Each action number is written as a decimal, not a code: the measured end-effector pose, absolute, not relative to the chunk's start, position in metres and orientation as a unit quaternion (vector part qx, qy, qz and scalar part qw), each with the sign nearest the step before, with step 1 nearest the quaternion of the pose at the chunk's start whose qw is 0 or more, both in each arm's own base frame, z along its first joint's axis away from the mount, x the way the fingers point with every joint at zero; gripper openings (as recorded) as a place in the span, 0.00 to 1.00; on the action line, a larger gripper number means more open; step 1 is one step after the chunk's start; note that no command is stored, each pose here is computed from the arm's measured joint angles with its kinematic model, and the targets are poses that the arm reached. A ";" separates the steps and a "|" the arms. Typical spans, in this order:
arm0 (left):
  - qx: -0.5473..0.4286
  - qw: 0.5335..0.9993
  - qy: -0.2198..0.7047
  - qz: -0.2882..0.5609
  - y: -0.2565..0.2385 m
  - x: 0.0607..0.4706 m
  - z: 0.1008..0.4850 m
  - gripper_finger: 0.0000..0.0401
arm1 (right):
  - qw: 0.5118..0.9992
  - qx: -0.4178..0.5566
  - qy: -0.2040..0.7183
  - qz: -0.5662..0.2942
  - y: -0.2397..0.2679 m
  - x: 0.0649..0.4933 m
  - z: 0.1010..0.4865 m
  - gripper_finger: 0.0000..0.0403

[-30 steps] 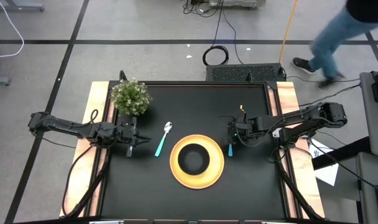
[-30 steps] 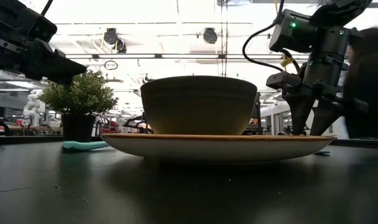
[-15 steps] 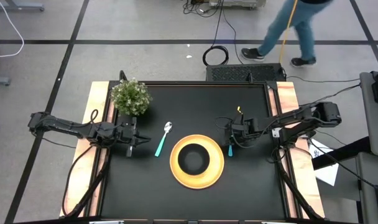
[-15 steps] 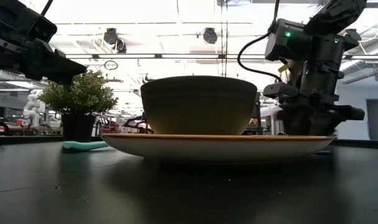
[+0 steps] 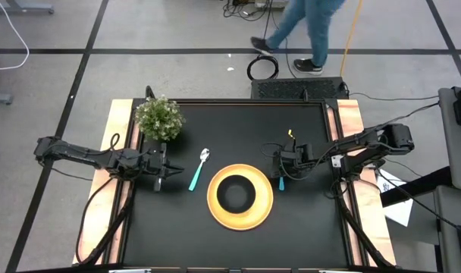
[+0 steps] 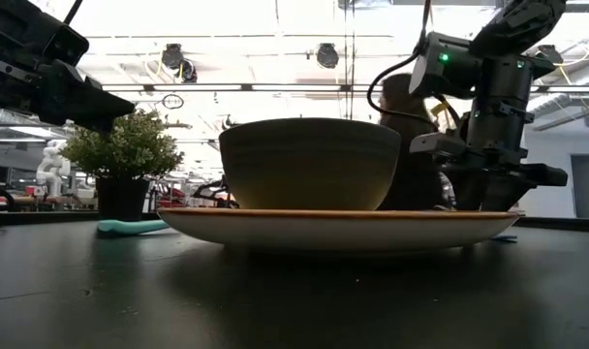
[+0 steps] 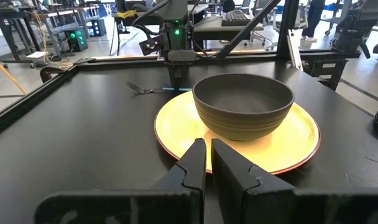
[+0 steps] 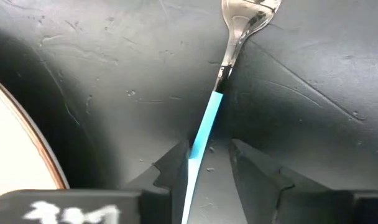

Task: Set table place
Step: Put the blue fork on the yellow plate to the right of the black bowl

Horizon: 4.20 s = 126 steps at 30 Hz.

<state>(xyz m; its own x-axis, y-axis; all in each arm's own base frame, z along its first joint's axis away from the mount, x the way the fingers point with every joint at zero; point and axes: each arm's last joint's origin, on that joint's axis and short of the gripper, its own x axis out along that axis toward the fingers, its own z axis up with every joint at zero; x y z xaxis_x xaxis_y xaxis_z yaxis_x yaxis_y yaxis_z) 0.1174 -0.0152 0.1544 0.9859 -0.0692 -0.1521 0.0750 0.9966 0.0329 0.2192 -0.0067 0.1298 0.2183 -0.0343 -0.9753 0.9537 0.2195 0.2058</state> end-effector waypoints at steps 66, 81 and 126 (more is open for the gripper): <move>0.017 0.996 0.076 -0.040 -0.015 0.117 0.154 0.08 | 0.654 0.450 0.483 -0.369 -0.005 0.228 0.148 0.01; 0.016 0.996 0.076 -0.048 -0.016 0.117 0.154 0.08 | 0.673 0.442 0.476 -0.353 -0.004 0.238 0.164 0.00; 0.005 0.996 0.073 -0.048 -0.016 0.117 0.155 0.08 | 0.771 0.421 0.380 -0.291 0.028 0.232 0.221 0.00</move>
<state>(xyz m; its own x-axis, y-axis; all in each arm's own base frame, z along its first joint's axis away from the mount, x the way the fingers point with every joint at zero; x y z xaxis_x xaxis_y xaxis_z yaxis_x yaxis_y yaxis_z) 0.1174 -0.0160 0.1549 0.9847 -0.0955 -0.1456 0.0968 0.9953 0.0022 0.2318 0.0283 0.2210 0.5417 -0.1296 -0.8305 0.7686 0.4765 0.4269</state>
